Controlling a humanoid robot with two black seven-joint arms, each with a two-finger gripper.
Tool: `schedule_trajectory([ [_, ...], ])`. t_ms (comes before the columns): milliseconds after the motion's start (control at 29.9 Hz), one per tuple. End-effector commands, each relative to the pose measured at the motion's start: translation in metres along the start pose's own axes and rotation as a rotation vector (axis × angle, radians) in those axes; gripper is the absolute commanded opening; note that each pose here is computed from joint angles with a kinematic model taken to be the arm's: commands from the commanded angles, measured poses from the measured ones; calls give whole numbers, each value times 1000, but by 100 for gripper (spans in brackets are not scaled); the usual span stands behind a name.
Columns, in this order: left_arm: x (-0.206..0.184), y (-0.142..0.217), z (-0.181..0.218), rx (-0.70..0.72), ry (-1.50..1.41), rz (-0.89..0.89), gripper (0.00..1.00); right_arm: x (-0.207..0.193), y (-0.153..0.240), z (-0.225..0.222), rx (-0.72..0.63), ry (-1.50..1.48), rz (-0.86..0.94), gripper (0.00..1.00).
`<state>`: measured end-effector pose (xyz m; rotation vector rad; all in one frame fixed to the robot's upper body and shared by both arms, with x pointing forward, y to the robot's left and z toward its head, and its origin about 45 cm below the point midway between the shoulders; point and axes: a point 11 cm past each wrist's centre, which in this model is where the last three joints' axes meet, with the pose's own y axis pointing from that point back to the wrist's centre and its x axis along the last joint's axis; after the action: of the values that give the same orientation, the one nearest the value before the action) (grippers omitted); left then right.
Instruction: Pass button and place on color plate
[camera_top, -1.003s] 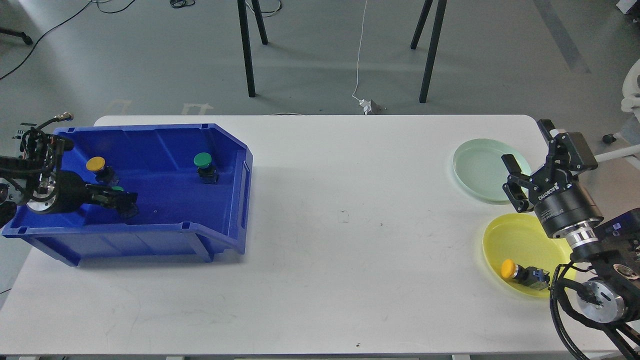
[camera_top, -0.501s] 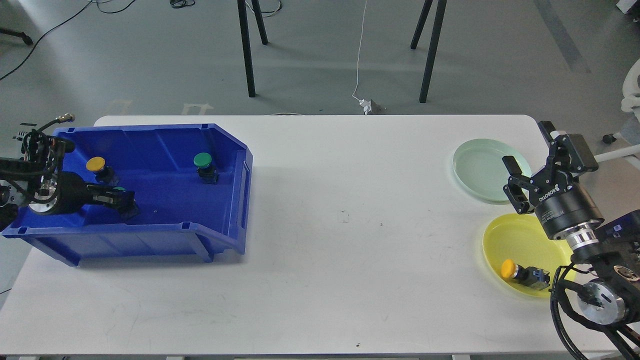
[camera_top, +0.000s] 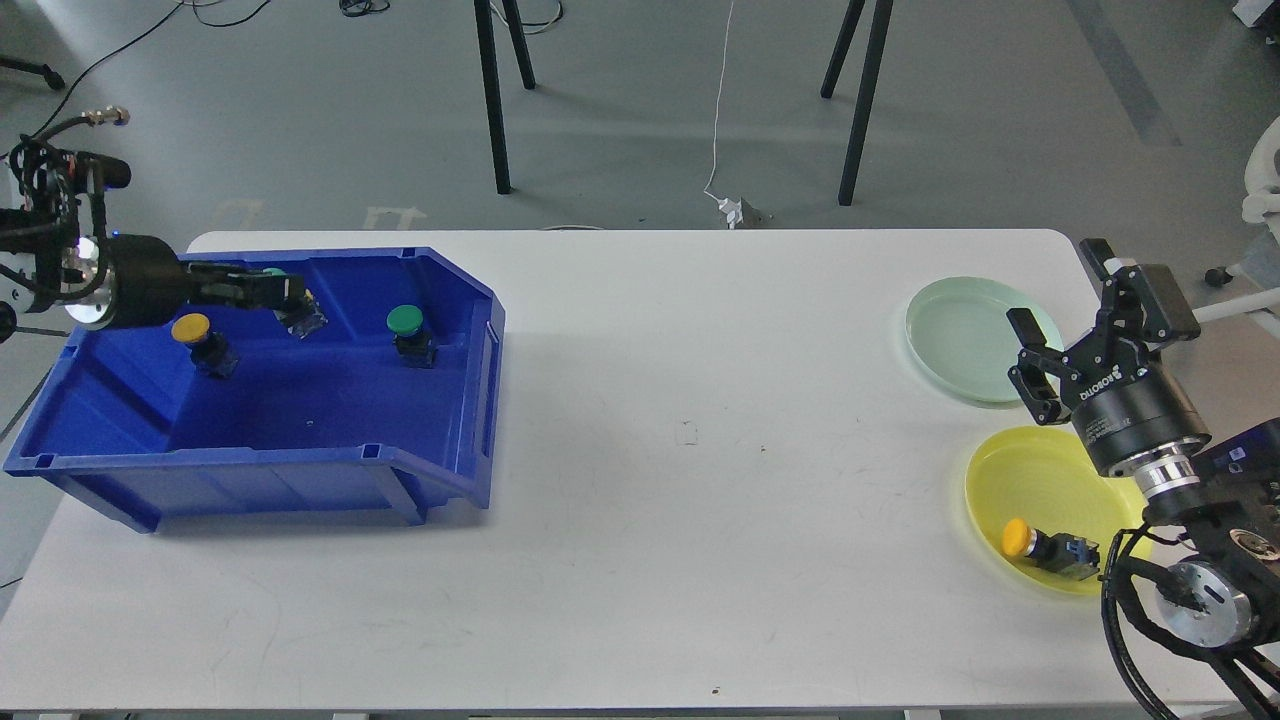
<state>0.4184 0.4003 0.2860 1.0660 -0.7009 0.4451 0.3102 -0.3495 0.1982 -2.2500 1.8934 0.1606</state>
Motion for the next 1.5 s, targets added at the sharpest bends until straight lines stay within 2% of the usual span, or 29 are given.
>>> schedule_trajectory([
  [0,40,7,61,-229,73,124,16,0,-1,-2,5,1,-1,98],
  [100,64,2,105,-442,215,221,16,-3,-2,-4,7,3,-13,98],
  [167,66,-19,138,-592,341,227,16,-12,-6,-7,16,0,-47,98],
  [267,38,-59,172,-760,580,172,16,-38,-19,-19,54,-2,-132,98],
  [368,8,-90,200,-849,733,107,16,-67,-32,-21,49,49,-229,98],
  [501,-27,-110,212,-866,806,43,17,-79,-44,-25,63,143,-253,98],
  [602,-34,-113,214,-867,820,31,17,-93,-51,-25,60,162,-307,98],
  [769,-41,-117,217,-872,835,20,17,-130,-54,4,-30,180,-461,98],
  [969,-42,-117,218,-871,832,15,17,-186,-61,13,-40,-126,-512,97],
  [1237,-44,-117,218,-870,834,12,19,-196,-65,11,-43,-212,-504,97],
  [1471,-46,-118,219,-867,829,5,19,-195,-68,20,-108,-257,-475,97],
])
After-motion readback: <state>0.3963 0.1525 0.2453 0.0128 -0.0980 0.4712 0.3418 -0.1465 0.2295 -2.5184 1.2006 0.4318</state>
